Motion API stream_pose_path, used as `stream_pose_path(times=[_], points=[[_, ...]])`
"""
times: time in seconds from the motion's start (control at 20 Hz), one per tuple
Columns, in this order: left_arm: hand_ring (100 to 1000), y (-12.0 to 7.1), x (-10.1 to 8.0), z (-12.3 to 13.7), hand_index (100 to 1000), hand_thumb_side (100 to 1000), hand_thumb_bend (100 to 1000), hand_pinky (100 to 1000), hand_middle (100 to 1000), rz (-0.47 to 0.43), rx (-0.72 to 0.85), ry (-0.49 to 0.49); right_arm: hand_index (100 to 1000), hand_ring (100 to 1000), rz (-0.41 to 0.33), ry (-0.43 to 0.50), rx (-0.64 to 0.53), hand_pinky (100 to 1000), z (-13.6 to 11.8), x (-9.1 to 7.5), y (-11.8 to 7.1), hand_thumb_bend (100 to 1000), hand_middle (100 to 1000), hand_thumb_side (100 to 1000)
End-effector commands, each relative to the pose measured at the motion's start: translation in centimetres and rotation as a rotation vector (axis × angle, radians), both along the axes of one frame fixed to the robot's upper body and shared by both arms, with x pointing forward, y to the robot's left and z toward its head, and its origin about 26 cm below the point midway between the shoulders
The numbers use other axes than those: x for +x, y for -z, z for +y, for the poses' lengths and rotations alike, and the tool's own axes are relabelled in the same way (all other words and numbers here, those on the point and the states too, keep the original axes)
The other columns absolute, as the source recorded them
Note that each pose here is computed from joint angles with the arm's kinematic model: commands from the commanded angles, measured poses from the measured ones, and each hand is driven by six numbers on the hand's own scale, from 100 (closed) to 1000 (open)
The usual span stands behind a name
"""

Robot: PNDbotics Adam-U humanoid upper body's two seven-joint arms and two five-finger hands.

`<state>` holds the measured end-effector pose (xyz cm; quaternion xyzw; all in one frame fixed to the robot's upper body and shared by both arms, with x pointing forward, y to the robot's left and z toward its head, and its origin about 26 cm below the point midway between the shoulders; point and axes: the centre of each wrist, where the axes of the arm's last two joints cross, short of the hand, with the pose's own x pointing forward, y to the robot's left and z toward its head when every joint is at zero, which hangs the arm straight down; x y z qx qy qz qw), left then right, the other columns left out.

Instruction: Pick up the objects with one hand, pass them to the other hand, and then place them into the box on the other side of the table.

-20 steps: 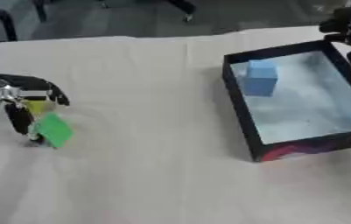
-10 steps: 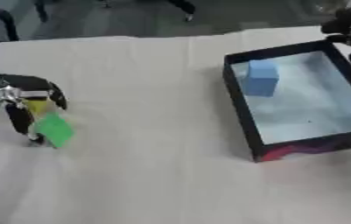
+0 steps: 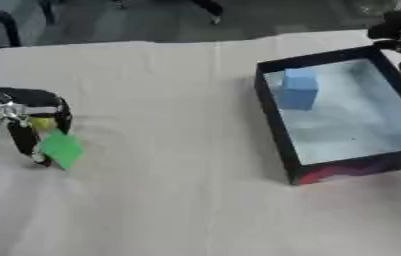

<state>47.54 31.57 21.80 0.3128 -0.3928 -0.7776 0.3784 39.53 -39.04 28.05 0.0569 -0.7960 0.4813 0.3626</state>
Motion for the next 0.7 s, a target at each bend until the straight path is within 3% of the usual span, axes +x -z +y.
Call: stream_pose_path(times=[0.05, 0.2, 0.7], points=[[699, -1.8, -0.3, 0.9, 560, 100, 607, 736, 529, 0.022, 0.066, 0.060, 1000, 1000, -0.037, 0.003, -0.014, 1000, -0.4, -0.4, -1.5, 100, 901, 117], [670, -3.1, -0.8, 0.9, 541, 100, 553, 723, 503, -0.036, 0.003, 0.073, 1000, 1000, -0.040, 0.001, -0.010, 1000, -0.3, -0.5, -1.7, 100, 903, 110], [617, -7.4, -3.9, -0.6, 529, 100, 491, 727, 489, -0.210, -0.229, 0.133, 1000, 1000, -0.049, -0.009, 0.018, 1000, 0.0, -0.7, -2.5, 100, 901, 100]])
